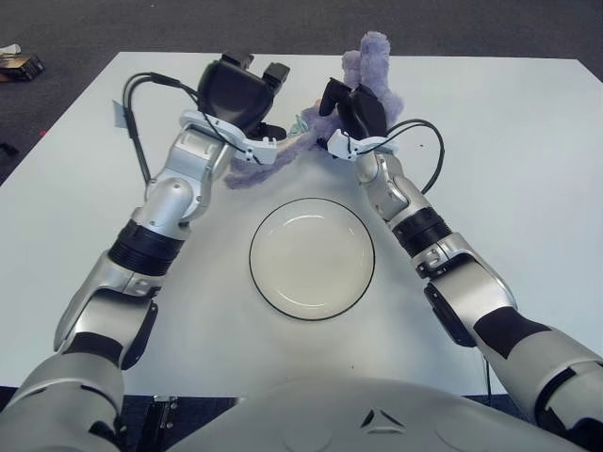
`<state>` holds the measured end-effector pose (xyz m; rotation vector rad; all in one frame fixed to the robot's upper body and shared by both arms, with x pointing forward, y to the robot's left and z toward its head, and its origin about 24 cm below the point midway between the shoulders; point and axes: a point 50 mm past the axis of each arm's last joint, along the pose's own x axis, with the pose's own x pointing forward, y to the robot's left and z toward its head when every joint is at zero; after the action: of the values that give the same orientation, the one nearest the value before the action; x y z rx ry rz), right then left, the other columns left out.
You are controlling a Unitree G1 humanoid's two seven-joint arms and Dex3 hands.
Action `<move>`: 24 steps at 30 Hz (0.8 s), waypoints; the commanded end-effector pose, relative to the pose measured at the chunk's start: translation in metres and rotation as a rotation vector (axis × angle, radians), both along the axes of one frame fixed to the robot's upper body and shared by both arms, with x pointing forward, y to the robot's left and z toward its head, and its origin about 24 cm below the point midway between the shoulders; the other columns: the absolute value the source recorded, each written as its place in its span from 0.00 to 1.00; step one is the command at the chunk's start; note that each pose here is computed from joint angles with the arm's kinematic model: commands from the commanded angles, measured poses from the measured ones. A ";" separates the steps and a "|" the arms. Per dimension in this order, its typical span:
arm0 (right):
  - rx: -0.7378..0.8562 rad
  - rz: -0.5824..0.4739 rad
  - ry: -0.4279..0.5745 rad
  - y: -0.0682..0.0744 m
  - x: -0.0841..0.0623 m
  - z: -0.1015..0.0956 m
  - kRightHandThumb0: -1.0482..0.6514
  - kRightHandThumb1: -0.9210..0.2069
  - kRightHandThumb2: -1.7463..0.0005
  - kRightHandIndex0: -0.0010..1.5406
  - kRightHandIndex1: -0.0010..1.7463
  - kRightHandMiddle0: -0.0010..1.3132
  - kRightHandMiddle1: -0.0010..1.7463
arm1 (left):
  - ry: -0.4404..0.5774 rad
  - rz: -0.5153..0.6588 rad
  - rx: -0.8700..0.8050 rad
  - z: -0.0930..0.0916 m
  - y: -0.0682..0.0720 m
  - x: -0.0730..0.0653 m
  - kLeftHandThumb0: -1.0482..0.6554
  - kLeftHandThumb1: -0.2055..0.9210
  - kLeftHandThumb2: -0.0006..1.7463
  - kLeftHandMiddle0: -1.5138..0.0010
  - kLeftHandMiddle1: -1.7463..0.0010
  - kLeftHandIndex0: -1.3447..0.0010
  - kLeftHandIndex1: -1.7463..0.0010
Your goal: Put the doll into the plate.
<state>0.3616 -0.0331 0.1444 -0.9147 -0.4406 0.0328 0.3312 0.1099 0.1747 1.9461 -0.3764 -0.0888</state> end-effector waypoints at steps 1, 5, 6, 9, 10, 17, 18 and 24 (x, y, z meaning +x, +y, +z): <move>-0.001 -0.018 -0.059 -0.002 0.001 0.010 0.85 0.34 0.41 0.29 1.00 0.38 1.00 | 0.000 0.025 0.012 0.002 -0.004 0.002 0.08 1.00 0.31 0.55 0.84 0.77 0.68; -0.001 -0.029 -0.081 -0.003 0.002 0.011 0.86 0.35 0.41 0.29 1.00 0.38 1.00 | 0.033 0.025 -0.055 -0.001 -0.009 0.000 0.08 1.00 0.31 0.69 0.55 0.80 0.61; -0.001 -0.030 -0.082 -0.003 0.002 0.011 0.86 0.35 0.41 0.29 1.00 0.38 1.00 | 0.035 0.026 -0.060 -0.001 -0.009 0.000 0.08 1.00 0.31 0.71 0.52 0.81 0.60; -0.004 -0.039 -0.092 -0.004 0.003 0.011 0.86 0.35 0.41 0.29 1.00 0.38 1.00 | 0.018 0.004 -0.182 0.002 -0.013 -0.005 0.08 1.00 0.31 0.72 0.55 0.82 0.62; -0.006 -0.043 -0.096 -0.004 0.003 0.011 0.86 0.35 0.41 0.29 1.00 0.38 1.00 | 0.006 -0.005 -0.231 0.004 -0.014 -0.007 0.08 1.00 0.31 0.71 0.59 0.82 0.63; -0.013 -0.054 -0.110 -0.005 0.004 0.010 0.86 0.34 0.41 0.29 1.00 0.38 1.00 | -0.080 -0.073 -0.370 0.009 -0.014 -0.017 0.08 1.00 0.30 0.62 0.86 0.81 0.73; -0.016 -0.061 -0.111 -0.005 0.004 0.010 0.86 0.34 0.41 0.29 1.00 0.38 1.00 | -0.085 -0.099 -0.389 0.011 -0.015 -0.019 0.08 1.00 0.30 0.62 0.87 0.81 0.73; -0.025 -0.082 -0.115 -0.006 0.006 0.009 0.85 0.34 0.41 0.29 1.00 0.38 1.00 | -0.037 -0.187 -0.408 0.013 -0.014 -0.027 0.11 1.00 0.21 0.61 0.89 0.82 0.73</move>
<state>0.3645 -0.0391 0.1425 -0.9447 -0.4688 -0.0591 0.3065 0.0909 0.1872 1.5152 -0.5542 -0.0747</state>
